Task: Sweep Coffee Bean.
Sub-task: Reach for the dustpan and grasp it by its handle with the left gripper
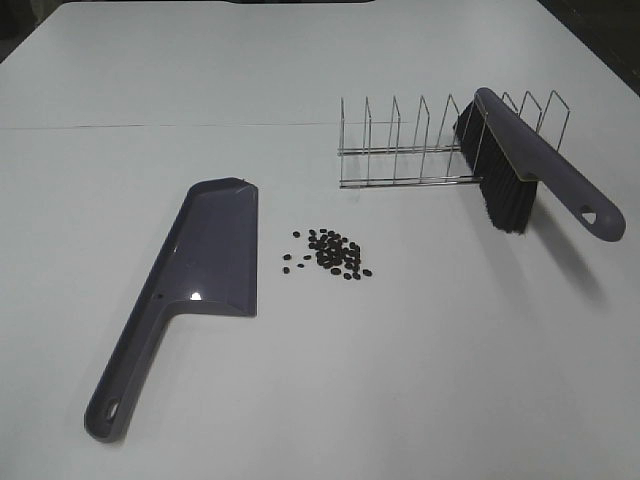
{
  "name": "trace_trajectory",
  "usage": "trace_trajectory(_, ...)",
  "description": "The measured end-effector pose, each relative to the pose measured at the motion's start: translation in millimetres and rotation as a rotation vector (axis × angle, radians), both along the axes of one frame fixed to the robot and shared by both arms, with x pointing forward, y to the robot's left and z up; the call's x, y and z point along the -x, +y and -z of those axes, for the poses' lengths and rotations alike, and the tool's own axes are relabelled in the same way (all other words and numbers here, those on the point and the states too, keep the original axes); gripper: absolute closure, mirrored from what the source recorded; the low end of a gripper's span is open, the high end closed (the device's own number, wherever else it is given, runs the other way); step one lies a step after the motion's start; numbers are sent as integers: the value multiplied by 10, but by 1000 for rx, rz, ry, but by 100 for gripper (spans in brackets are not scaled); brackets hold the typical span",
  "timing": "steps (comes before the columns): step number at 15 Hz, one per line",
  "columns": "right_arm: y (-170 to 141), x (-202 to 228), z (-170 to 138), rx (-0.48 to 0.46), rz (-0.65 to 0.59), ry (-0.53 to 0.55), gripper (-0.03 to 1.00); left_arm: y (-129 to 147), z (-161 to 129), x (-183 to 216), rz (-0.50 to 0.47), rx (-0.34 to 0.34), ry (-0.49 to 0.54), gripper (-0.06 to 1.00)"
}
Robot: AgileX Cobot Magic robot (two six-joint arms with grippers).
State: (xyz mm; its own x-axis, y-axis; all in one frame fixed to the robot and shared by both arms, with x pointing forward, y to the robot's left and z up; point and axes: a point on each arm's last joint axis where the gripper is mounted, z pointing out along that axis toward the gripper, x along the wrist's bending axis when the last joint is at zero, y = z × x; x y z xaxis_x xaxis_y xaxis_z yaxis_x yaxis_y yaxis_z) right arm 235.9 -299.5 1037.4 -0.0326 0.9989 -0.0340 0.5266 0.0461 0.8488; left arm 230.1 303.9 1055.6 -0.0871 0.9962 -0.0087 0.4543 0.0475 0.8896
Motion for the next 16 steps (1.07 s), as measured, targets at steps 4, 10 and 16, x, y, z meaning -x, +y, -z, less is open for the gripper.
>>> trace_trajectory(4, 0, 0, 0, 7, -4, 0, 23, 0, 0, 0, 0, 0, 0, -3)
trace_trajectory(10, -3, 0, 0, 10, -2, 0, 23, 13, 10, -283, -2, 11, 180, -3)
trace_trajectory(16, -3, 0, 0, 10, -2, 0, 23, 32, 111, -671, -30, 56, 431, -3)
